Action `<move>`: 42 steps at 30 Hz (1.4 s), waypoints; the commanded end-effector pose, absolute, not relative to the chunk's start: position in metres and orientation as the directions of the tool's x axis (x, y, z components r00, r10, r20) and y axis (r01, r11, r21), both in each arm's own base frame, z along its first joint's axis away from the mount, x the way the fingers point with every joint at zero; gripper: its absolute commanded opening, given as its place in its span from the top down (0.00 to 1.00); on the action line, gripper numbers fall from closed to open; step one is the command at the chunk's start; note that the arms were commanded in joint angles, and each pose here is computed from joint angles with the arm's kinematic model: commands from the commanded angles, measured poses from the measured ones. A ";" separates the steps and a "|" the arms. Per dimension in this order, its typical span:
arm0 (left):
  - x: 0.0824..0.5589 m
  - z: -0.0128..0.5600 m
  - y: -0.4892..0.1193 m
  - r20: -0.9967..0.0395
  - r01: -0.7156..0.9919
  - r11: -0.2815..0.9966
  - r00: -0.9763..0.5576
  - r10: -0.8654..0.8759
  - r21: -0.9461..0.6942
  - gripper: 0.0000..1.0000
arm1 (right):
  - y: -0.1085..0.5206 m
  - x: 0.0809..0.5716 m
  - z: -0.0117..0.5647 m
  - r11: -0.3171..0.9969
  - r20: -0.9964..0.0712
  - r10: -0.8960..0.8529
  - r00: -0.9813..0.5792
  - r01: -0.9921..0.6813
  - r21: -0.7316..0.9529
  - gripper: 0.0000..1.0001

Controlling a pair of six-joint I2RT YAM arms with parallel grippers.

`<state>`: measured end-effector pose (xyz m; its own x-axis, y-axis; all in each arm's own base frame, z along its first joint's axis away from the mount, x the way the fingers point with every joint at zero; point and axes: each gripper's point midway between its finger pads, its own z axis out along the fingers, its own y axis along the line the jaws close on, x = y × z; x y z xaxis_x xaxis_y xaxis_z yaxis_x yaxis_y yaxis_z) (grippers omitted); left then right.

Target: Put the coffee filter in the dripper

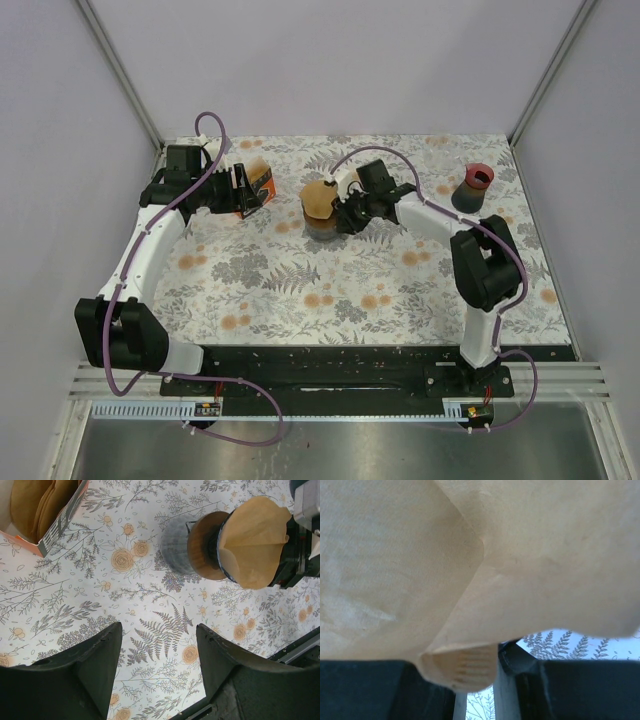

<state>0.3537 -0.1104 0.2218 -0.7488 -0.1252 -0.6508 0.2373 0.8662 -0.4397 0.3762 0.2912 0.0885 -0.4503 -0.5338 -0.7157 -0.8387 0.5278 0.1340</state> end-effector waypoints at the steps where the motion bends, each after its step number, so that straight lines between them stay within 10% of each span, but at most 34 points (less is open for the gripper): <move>1: 0.357 0.247 -0.110 -0.707 0.282 0.858 -0.696 -0.125 -0.430 0.35 | 0.280 0.400 0.089 0.577 -0.703 -0.514 -0.493 -0.805 0.143 0.83; 42: 0.356 0.254 -0.105 -0.725 0.281 0.865 -0.677 -0.129 -0.416 0.34 | 0.209 0.416 0.160 0.714 -0.729 -0.428 -0.534 -0.694 0.089 0.33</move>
